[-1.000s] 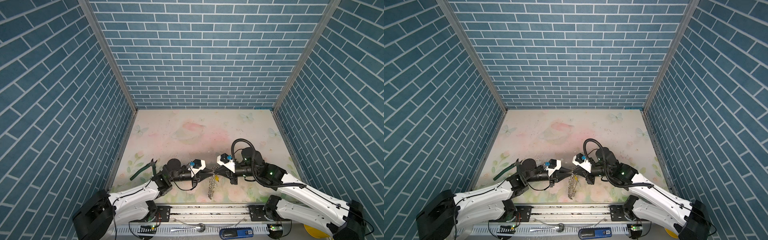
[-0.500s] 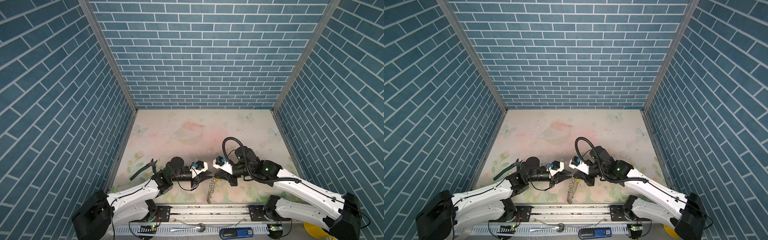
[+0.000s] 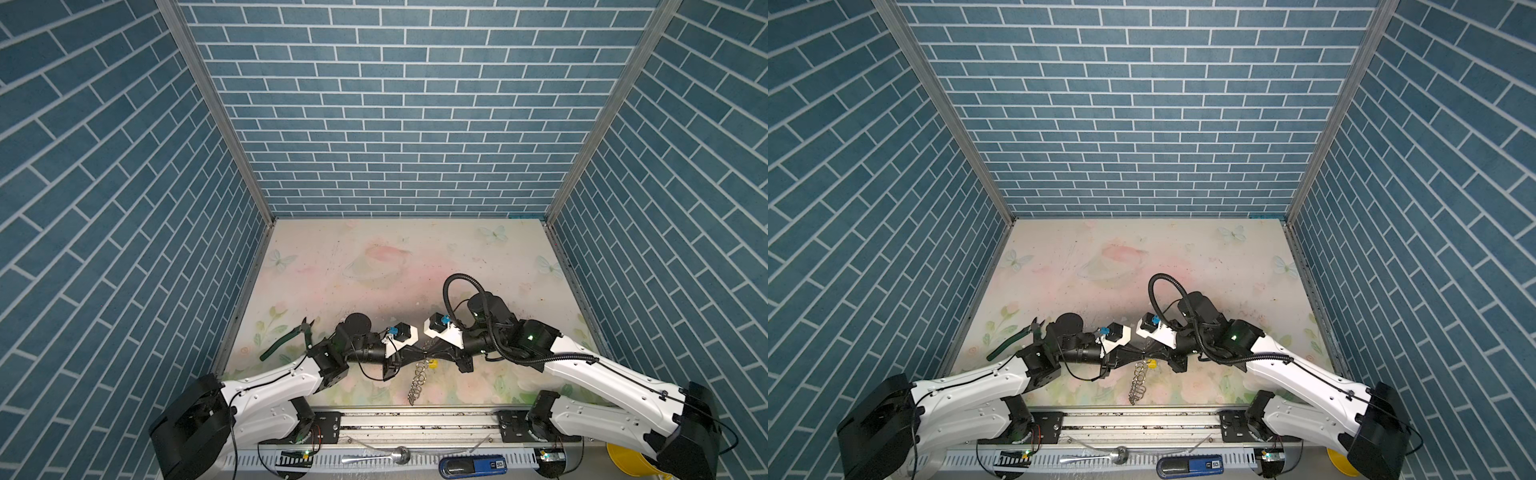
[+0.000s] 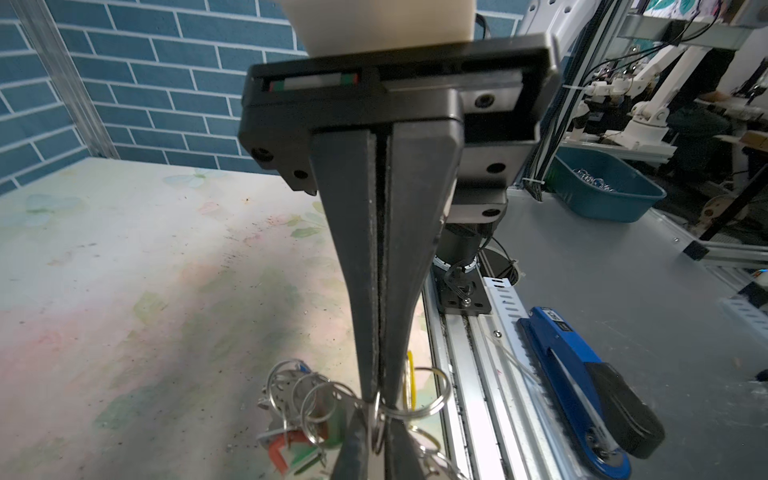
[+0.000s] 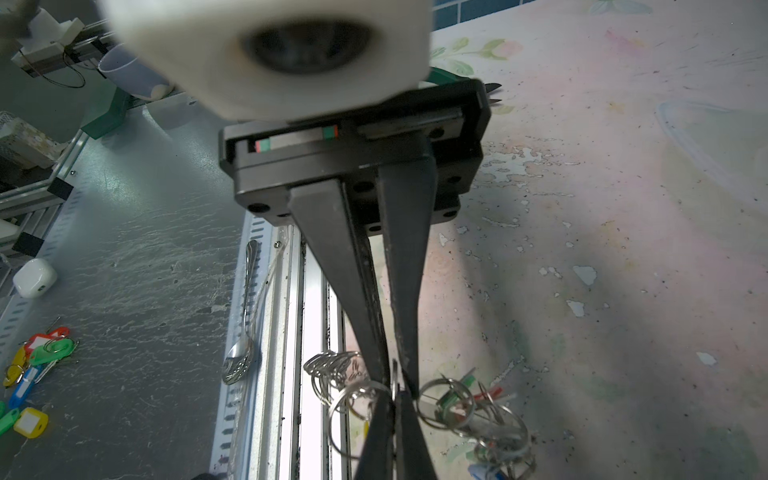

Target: Put the keys on the keyring

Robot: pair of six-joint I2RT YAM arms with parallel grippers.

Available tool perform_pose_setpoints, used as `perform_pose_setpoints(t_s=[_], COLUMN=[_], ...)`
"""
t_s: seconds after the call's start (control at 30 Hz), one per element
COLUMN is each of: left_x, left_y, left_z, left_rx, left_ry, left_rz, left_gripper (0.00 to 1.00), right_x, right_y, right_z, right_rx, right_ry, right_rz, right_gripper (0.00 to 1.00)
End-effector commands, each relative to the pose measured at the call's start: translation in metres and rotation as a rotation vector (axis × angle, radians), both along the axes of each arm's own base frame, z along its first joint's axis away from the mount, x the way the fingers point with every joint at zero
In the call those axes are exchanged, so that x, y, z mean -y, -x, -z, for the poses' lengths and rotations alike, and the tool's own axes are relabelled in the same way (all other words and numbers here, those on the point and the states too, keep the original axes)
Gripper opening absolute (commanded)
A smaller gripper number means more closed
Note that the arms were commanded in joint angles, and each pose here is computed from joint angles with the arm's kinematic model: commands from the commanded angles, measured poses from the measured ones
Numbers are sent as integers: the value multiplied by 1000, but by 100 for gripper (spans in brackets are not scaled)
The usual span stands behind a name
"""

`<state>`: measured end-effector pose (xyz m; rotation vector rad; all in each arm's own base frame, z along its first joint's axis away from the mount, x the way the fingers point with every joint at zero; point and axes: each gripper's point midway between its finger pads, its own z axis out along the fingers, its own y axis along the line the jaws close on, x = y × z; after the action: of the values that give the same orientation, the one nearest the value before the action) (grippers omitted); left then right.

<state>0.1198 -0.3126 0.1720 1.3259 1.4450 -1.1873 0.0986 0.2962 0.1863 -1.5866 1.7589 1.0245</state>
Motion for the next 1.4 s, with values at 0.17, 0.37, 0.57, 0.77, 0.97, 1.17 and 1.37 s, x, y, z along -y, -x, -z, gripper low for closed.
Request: perform_pose_setpoints(t_s=[0.17,0.37,0.57,0.77,0.97,1.17,1.37], left_x=[6,0,-2,-3,-3,-1,-1], left_y=[-16,-34,-42,-50,-48,-45,-42], left_z=[-21,-20,-26,-33,-38,-38,-37], left_rx=[36,54,67,63,62,56,55], left_ry=[50,54,94,133,166,173,173], left_rz=[-68,-194,-245,-295,-288,-263,-247], left_gripper=[0,0,0,0,0,0,0], right_x=[-4,17,11,5,2,3,6], right_y=[-6,-31,-32,-31,-34,-42,-44], right_z=[-19,-17,-10,-5,2,9,12], right_rx=[91,207,174,150,132,151,160], right_ry=[-56,-44,-68,-108,-128,-105,-82], right_rz=[4,192,210,205,228,266,275], right_gripper=[11,24,22,21,34,33,24])
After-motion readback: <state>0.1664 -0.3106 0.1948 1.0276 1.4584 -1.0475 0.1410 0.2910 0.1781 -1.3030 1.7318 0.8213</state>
